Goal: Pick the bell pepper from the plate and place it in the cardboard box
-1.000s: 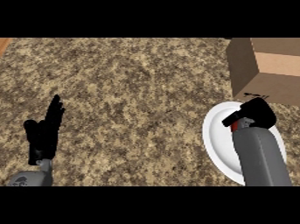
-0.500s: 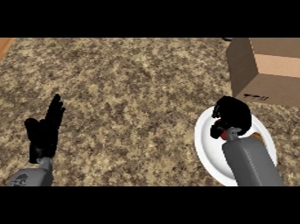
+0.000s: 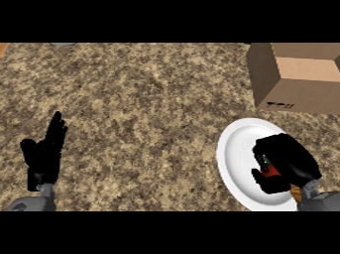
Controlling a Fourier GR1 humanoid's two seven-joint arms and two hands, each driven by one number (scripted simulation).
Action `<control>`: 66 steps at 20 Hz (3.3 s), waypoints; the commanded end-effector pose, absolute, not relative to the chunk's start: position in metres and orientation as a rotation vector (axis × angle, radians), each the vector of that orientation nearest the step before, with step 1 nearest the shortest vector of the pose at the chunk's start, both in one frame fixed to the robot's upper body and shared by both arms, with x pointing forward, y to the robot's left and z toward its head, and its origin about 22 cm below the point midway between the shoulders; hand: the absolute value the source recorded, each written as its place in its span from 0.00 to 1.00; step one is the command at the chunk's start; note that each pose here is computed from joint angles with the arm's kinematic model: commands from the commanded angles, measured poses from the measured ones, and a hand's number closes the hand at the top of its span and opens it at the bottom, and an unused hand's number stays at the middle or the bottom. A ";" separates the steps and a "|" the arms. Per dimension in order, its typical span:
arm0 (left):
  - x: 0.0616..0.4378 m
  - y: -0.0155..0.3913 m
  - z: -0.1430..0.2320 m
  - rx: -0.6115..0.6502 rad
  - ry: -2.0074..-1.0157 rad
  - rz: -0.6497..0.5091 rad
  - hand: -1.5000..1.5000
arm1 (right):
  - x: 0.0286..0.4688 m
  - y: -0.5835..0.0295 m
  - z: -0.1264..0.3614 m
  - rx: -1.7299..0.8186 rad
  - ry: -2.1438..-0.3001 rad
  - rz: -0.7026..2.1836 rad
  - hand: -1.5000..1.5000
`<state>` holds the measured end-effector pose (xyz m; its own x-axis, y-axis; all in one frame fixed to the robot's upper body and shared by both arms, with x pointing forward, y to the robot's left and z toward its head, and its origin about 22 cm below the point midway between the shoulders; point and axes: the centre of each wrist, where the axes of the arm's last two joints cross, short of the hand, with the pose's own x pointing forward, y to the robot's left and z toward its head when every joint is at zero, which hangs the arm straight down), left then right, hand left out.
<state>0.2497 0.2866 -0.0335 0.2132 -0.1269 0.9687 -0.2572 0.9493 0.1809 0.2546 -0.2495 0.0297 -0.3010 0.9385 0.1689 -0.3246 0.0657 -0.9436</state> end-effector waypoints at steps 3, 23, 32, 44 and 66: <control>0.247 0.301 -0.033 0.348 -1.353 0.108 0.50 | 0.209 -0.304 0.101 -0.684 -1.516 1.539 1.00; 0.272 0.293 -0.010 0.314 -1.385 0.058 0.50 | 0.221 -0.420 0.249 -0.931 -1.720 1.043 1.00; 0.255 0.278 -0.026 0.296 -1.387 0.028 0.50 | 0.307 -0.431 0.237 -0.881 -1.704 0.966 1.00; 0.277 0.261 -0.007 0.284 -1.430 0.039 0.50 | 0.373 -0.446 0.159 -1.006 -1.613 1.036 1.00; 0.272 0.271 -0.032 0.276 -1.404 0.022 0.50 | 0.376 -0.487 0.153 -0.212 -1.860 0.339 0.00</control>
<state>0.2725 0.2681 -0.0248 0.1653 -0.1450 0.9755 -0.1754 0.9690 0.1738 0.3834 -0.4726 0.1435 -0.2858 0.4439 0.8493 -0.0097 0.8849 -0.4658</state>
